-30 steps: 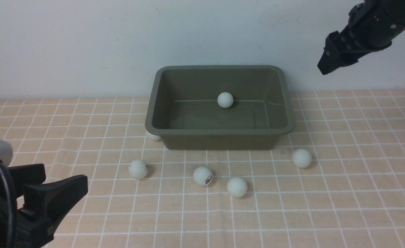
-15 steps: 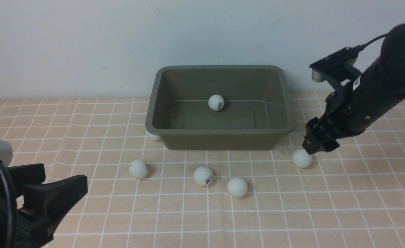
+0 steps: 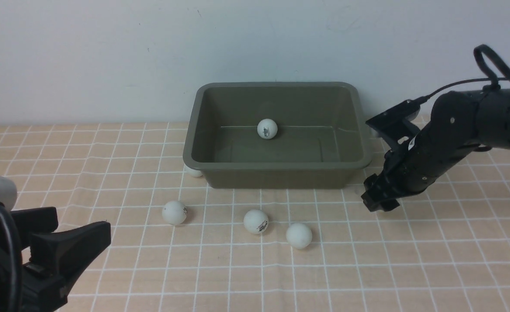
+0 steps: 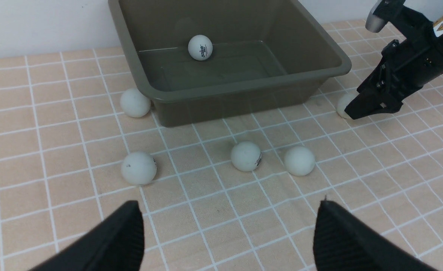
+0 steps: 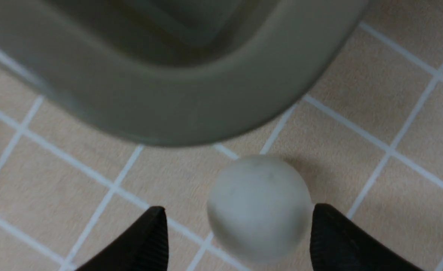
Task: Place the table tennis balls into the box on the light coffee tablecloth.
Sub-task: 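Reach for and grasp a ping pong ball on the table, then release the ping pong ball into the bin and lift the gripper away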
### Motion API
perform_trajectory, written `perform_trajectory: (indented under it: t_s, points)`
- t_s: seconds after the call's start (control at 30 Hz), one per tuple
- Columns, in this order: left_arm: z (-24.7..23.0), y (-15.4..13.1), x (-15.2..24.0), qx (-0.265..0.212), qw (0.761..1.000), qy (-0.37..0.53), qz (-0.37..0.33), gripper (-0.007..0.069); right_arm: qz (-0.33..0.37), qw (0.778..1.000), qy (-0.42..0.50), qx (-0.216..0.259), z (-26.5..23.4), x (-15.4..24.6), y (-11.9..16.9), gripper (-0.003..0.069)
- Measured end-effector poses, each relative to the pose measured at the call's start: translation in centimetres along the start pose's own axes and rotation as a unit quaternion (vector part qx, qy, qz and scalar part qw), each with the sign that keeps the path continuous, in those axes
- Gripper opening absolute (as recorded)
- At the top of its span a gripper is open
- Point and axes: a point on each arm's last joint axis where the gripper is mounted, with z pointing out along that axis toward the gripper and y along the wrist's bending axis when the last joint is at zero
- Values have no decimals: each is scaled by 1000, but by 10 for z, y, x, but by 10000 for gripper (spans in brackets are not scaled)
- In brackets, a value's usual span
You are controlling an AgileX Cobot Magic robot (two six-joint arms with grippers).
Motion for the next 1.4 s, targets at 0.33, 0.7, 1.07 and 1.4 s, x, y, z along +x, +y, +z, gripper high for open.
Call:
perform_trajectory:
  t_s: [0.33,0.7,1.07,1.4]
  points:
    - [0,0,0,0,1000,0,0,511,-11,1000,3,12,15,2,-3,398]
    - [0,0,0,0,1000,1,0,511,-25,996,-24,78,-24,-23,-26,358]
    - [0,0,0,0,1000,1,2,511,-1,990,-143,-10,-93,-68,-28,358]
    - [0,-1,1,3,1000,6,8,511,6,984,-132,-115,-41,-74,-6,358]
